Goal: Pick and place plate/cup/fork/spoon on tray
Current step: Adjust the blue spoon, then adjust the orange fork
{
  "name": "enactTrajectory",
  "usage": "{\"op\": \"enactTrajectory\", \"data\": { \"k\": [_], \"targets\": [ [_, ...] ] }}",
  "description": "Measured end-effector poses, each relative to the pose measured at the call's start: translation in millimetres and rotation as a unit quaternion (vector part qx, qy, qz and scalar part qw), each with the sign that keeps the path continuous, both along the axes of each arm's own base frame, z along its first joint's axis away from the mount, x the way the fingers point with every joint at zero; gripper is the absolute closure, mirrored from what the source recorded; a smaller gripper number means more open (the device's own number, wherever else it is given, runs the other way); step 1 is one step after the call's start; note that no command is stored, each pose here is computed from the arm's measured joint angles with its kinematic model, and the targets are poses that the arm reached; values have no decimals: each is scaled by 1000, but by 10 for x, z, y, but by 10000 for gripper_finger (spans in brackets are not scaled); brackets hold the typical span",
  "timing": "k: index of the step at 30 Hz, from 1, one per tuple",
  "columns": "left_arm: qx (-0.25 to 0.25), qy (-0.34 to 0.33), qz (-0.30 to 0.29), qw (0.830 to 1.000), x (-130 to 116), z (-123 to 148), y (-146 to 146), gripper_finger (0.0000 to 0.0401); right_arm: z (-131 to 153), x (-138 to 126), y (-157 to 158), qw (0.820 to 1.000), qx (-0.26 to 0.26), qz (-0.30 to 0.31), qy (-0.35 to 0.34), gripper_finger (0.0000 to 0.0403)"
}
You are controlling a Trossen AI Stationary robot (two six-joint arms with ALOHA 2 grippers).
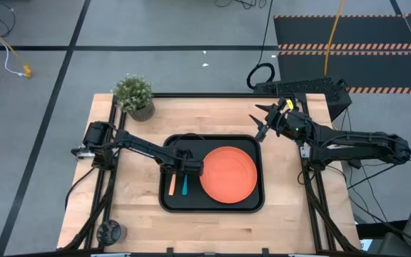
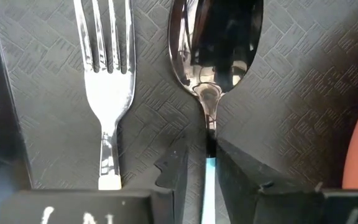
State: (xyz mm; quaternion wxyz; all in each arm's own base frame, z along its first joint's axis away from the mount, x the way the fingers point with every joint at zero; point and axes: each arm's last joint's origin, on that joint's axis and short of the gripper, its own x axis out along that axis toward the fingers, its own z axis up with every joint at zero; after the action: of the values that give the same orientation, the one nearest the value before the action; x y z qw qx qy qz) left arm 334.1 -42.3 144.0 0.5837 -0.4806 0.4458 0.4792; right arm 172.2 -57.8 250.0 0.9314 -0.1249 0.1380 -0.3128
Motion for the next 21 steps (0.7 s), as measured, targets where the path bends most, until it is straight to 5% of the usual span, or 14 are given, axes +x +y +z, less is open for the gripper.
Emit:
{"op": "enactTrajectory", "data": {
  "k": [21],
  "targets": [
    [1,-13,-6,1000,-42,155,7,313,-4,14,18,999,10,37,-3,195]
  ]
}}
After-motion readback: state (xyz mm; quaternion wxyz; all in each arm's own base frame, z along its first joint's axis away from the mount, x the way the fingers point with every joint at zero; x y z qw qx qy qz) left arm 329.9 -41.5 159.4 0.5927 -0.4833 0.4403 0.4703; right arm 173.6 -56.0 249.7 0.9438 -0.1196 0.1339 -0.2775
